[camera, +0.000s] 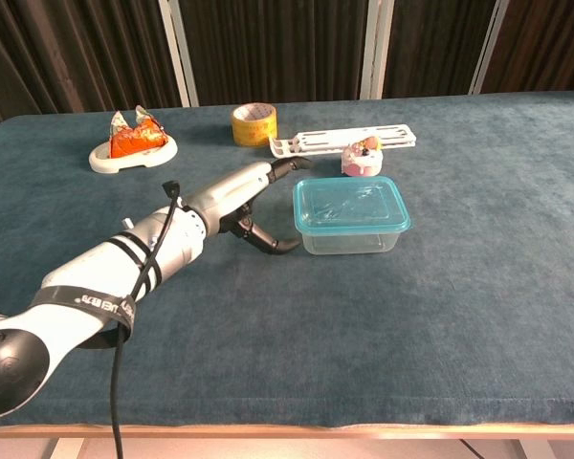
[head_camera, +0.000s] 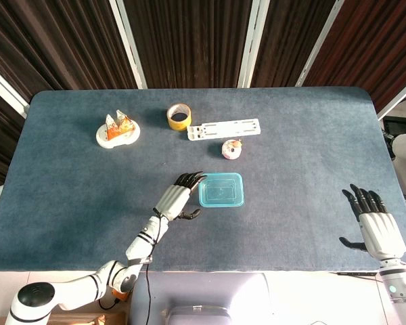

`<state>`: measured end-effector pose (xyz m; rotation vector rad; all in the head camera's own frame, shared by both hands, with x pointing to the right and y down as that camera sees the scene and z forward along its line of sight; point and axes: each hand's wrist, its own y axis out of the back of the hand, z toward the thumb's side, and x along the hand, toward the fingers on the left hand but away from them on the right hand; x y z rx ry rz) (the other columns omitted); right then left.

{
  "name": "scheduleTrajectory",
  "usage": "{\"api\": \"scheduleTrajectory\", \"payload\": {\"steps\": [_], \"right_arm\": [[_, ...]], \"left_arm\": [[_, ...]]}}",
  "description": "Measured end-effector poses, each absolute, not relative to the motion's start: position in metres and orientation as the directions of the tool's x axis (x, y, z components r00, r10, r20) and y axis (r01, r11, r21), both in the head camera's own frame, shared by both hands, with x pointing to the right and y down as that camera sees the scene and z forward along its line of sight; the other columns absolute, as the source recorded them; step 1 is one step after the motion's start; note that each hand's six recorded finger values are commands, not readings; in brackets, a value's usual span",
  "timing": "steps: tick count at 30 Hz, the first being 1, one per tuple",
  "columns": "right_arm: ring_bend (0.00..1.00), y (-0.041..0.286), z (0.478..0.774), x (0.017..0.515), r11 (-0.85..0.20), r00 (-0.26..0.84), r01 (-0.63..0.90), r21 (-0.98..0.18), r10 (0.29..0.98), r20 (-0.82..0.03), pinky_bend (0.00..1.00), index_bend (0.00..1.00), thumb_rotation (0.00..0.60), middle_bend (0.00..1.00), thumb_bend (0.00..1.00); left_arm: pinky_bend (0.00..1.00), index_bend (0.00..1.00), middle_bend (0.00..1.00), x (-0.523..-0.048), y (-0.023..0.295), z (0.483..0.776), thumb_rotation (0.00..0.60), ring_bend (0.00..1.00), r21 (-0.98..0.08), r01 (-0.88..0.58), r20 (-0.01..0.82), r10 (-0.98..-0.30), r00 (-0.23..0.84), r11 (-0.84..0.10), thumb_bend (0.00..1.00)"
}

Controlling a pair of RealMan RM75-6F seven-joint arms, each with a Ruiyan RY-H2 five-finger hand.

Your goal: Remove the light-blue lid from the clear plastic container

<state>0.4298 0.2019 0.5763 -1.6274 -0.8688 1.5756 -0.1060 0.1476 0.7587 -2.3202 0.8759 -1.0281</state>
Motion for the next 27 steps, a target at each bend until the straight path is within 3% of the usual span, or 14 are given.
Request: {"api": "scheduleTrajectory", "payload": {"steps": [27], "right_arm": [[0.00,0.201,0.562,0.457,-0.524,-0.017,0.027,-0.851,0.851,-0.525,0.00,0.00,0.600,0.00,0.13]], "left_arm": [[0.00,0.00,0.00,-0.059,0.135,0.772,0.600,0.00,-0.603,-0.387,0.467,-0.702,0.538,-0.698,0.28]]}}
